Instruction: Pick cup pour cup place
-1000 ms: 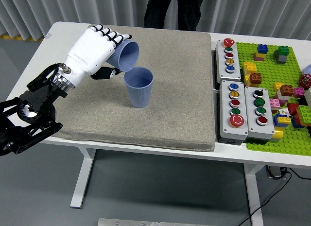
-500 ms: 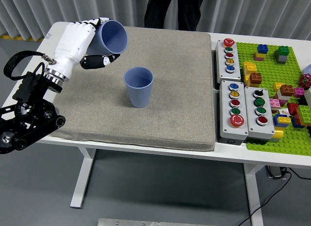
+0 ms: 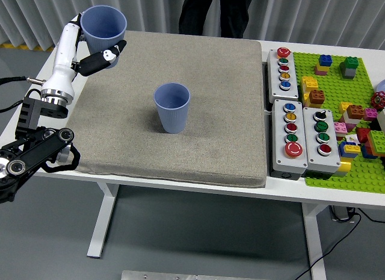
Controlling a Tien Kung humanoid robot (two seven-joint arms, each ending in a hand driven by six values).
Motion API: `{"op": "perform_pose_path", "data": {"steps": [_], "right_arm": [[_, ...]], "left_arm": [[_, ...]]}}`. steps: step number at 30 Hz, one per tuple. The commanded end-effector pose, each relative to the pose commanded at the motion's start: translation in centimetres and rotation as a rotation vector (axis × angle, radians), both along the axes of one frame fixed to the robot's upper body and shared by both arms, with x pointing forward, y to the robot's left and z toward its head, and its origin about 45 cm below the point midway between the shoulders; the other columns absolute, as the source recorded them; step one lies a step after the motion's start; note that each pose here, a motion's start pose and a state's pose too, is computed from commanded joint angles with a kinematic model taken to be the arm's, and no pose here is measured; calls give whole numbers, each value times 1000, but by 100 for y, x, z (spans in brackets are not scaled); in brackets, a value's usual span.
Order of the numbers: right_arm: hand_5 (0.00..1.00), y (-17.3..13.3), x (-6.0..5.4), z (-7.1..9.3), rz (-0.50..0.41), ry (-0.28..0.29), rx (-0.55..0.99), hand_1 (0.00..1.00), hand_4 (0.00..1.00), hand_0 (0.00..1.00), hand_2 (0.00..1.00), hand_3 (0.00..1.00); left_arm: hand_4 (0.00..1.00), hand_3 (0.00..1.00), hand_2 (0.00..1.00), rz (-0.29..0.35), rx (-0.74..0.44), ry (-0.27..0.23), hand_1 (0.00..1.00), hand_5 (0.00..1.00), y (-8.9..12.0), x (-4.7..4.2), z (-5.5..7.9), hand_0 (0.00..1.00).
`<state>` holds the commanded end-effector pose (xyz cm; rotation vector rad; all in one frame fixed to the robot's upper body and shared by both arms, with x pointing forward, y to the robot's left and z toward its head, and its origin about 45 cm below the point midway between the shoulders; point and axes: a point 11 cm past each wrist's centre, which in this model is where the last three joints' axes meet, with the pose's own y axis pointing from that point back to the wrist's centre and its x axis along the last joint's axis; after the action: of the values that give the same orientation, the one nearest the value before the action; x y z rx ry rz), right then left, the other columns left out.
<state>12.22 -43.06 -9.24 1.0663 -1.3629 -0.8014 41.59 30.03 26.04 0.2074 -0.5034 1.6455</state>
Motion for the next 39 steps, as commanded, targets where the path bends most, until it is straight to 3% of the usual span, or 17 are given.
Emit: {"op": "perform_pose_path", "data": {"steps": [5, 8, 19, 33, 39], "right_arm": [[39, 8, -10, -6, -2, 0, 2, 667, 2, 693, 593, 583], [43, 18, -4, -8, -2, -1, 4, 667, 2, 693, 593, 583], [42, 38, 36, -4, -4, -9, 8, 667, 2, 693, 594, 582], [37, 40, 72, 5, 0, -15, 7, 666, 2, 693, 595, 582], [37, 39, 80, 8, -1, -17, 7, 667, 2, 693, 594, 582]], "left_arm": [[632, 547, 521, 109, -262, 131, 515, 176, 54, -65, -439, 520], [632, 550, 521, 115, -258, 153, 516, 184, -35, -105, -605, 527], [632, 551, 521, 96, -155, 99, 521, 187, -158, -208, -807, 528], [629, 564, 541, 95, -155, 134, 545, 205, -219, -365, -1152, 553], [627, 590, 584, 99, -159, 119, 577, 208, -198, -379, -1171, 575]]}}
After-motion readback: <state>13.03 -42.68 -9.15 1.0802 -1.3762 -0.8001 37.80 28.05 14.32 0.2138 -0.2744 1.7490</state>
